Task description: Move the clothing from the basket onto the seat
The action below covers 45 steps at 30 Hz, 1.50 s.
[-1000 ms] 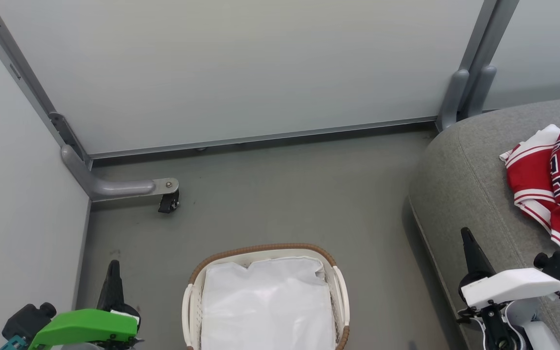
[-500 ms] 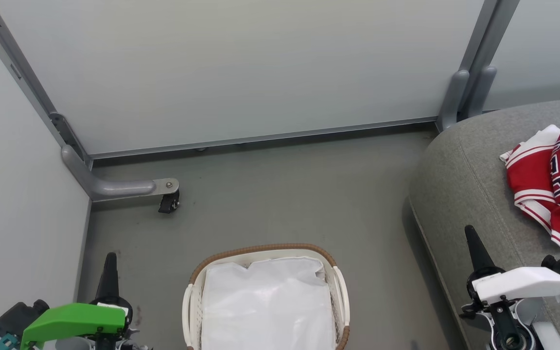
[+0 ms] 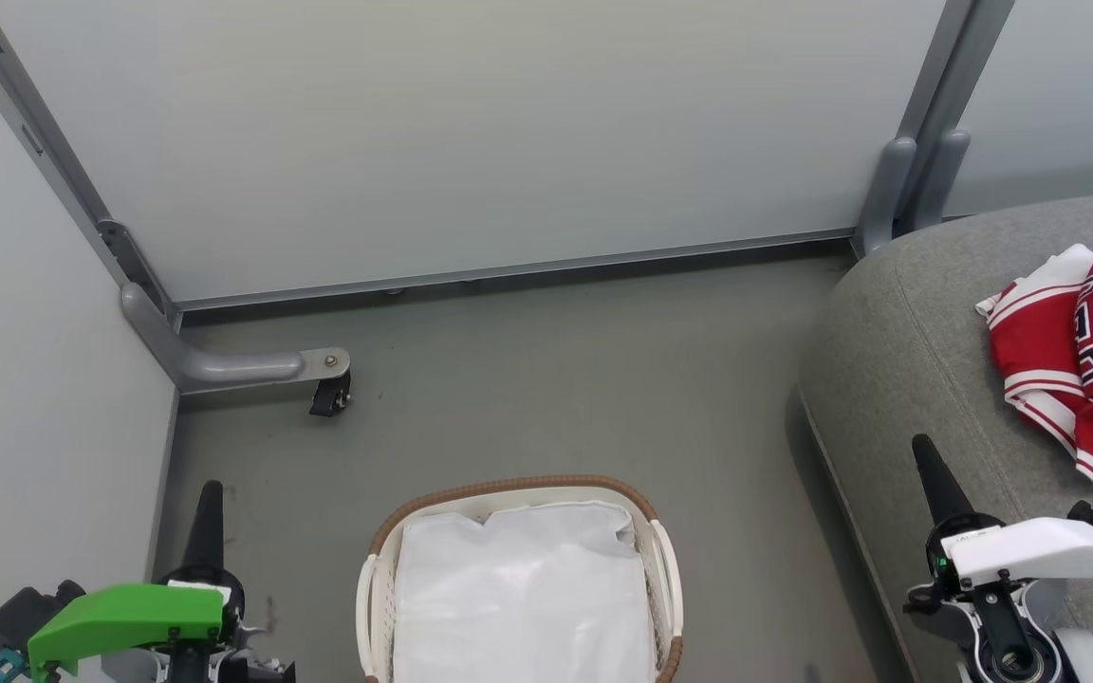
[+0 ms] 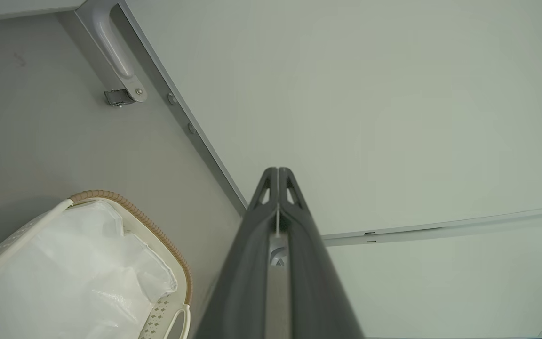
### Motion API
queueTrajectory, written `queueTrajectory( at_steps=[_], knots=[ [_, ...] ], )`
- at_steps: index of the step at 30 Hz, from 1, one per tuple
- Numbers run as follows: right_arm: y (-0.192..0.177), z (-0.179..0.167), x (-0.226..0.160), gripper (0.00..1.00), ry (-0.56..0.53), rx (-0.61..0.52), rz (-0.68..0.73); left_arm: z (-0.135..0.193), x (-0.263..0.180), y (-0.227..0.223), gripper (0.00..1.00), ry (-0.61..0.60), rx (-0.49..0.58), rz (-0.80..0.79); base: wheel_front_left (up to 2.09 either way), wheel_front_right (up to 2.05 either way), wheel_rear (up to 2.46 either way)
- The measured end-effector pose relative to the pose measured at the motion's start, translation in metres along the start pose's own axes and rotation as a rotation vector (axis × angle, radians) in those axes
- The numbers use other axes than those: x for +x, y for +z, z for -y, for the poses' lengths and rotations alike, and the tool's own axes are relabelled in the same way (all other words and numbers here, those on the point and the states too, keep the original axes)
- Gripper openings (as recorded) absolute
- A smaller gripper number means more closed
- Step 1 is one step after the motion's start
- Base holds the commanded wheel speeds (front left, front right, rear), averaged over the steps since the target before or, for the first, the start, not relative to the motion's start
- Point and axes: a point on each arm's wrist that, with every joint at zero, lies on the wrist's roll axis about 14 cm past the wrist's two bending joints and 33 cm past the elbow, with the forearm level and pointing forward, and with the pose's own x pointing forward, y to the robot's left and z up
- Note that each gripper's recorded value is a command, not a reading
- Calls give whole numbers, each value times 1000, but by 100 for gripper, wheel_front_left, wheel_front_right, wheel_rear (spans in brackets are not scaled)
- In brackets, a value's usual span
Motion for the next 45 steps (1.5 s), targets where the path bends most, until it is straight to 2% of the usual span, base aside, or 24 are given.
queueTrajectory(
  at_steps=[45],
  knots=[
    [11,-14,0,0,64,348,-1,26,8,15,0,-99,-303,3,0,0,0]
  ],
)
